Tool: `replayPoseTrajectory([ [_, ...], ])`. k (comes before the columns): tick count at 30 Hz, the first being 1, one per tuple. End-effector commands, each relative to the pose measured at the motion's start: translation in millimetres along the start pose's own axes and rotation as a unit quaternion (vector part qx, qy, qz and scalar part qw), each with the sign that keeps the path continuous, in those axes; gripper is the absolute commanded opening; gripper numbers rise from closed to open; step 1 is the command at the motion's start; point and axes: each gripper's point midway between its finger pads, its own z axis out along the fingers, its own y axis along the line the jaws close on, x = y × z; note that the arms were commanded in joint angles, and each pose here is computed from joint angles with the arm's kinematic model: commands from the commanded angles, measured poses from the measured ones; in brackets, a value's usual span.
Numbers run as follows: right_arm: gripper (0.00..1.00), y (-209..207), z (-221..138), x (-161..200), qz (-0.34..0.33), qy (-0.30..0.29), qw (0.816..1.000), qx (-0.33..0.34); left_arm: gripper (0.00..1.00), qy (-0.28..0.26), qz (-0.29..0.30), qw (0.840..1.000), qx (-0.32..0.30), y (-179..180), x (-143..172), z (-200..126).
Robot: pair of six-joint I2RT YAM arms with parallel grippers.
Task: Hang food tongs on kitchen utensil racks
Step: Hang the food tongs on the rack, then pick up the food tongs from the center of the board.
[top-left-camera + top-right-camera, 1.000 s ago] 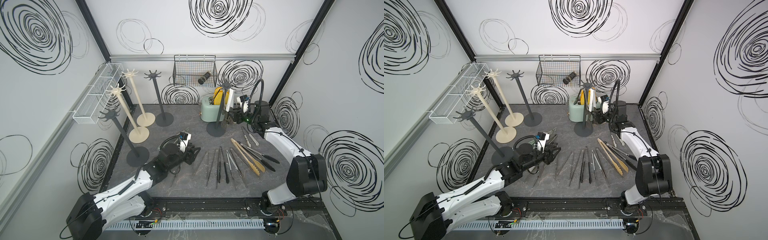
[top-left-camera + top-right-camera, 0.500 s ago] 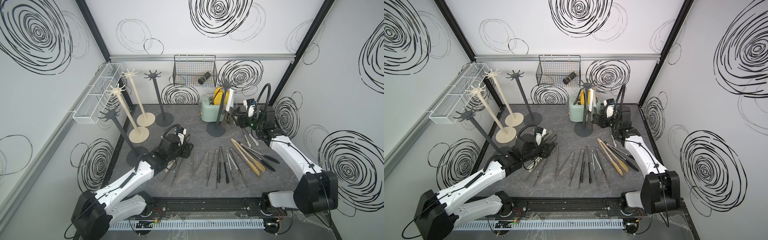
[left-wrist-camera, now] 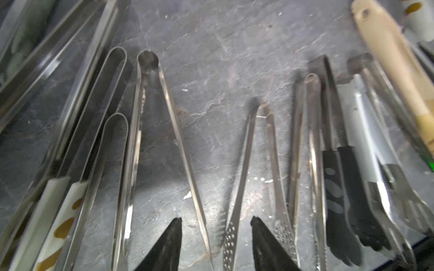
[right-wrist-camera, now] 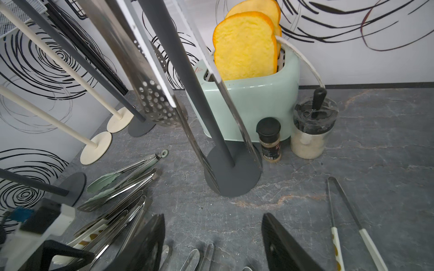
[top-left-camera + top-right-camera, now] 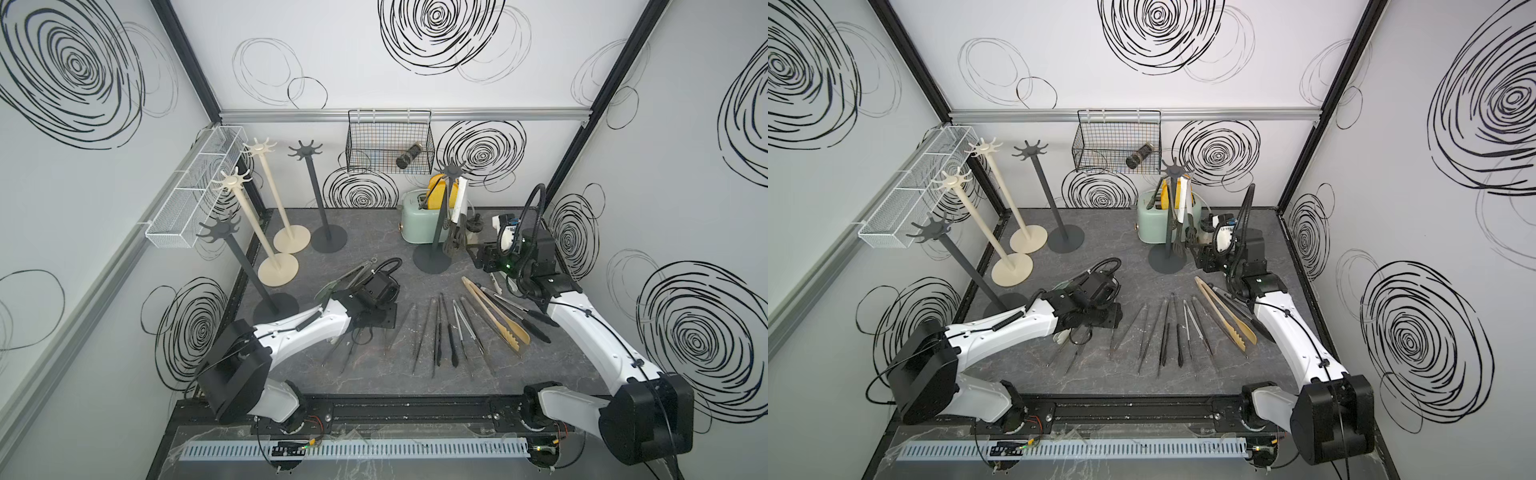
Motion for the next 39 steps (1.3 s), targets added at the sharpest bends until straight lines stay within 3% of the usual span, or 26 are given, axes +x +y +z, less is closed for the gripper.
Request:
replayPoseTrajectory([
  [1,0.69,6.6,-5.5,7.2,0.006,0.004,1.0,-0.009,0.52,-0.01,-0.02,0.999,-0.037,7.1,-10.0,6.6],
  [11,0.69,6.2,-6.8,15.9,0.005,0.007,1.0,-0.011,0.38,0.024,-0.011,0.997,-0.071,15.7,2.1,56.3],
  [17,0.7,4.5,-4.2,19.5,0.003,0.011,1.0,-0.01,0.24,0.043,-0.004,0.995,-0.092,23.5,11.9,71.5],
  [30,0.7,2.4,-2.2,21.5,0.004,0.013,1.0,-0.008,0.0,0.043,0.011,0.996,-0.077,10.0,14.0,72.7],
  [39,0.7,-0.5,-5.4,19.7,0.002,0.01,1.0,0.0,0.0,0.0,0.031,0.998,-0.056,-16.1,-12.8,52.8],
])
